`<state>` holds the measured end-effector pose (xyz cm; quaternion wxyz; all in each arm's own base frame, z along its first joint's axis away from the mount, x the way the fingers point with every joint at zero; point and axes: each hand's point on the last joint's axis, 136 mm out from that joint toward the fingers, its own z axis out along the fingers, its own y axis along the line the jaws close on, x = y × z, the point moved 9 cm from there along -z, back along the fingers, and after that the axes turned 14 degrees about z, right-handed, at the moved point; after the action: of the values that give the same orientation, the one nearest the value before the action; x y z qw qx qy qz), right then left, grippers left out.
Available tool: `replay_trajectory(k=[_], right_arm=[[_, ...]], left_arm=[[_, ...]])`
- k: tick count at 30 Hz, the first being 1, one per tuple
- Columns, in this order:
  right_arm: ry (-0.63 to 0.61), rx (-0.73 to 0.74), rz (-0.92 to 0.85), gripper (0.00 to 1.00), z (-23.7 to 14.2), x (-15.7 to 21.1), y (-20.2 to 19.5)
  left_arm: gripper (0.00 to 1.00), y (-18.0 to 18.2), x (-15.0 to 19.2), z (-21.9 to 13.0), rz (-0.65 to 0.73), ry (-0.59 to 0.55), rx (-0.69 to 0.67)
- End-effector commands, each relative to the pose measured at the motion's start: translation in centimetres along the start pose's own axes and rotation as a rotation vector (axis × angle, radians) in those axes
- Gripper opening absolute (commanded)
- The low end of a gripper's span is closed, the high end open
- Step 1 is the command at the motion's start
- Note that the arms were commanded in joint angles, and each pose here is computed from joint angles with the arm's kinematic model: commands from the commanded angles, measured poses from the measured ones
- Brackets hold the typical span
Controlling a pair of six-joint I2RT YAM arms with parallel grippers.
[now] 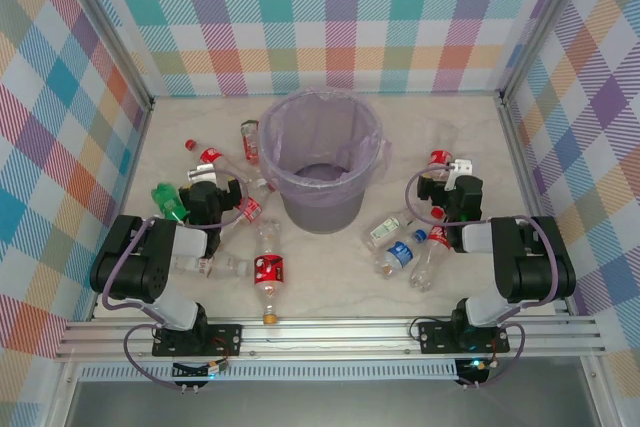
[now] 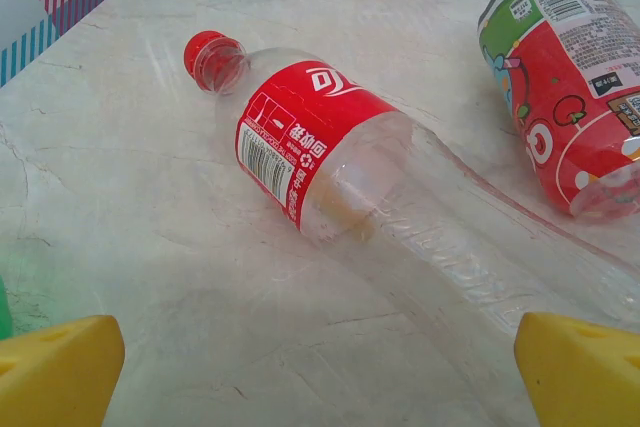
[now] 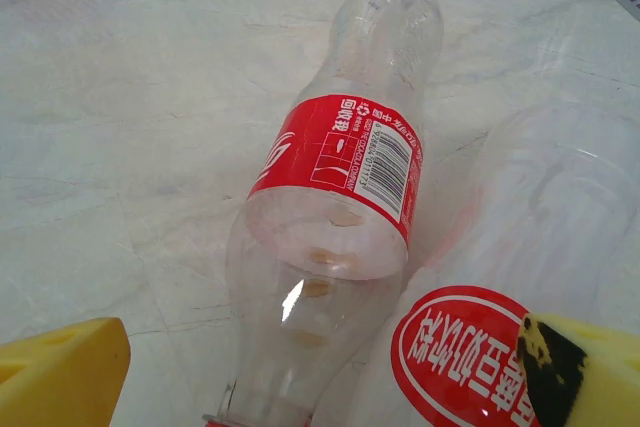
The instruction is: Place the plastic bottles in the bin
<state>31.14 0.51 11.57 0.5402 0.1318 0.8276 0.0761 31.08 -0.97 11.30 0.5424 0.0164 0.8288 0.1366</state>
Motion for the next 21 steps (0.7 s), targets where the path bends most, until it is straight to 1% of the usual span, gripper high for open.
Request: replay_trajectory(k=[1, 21], right_arm=[[-0.034, -0.031, 0.0, 0.99, -0.2, -0.69, 0.54], [-0.032, -0.032, -0.001, 0.99, -0.18, -0.7, 0.53]], left_arm=[[0.99, 0.08, -0.48, -0.02, -0.023, -0.028, 0.004], [1.0, 0.12, -0.51, 0.08, -0.025, -0.025, 0.013]])
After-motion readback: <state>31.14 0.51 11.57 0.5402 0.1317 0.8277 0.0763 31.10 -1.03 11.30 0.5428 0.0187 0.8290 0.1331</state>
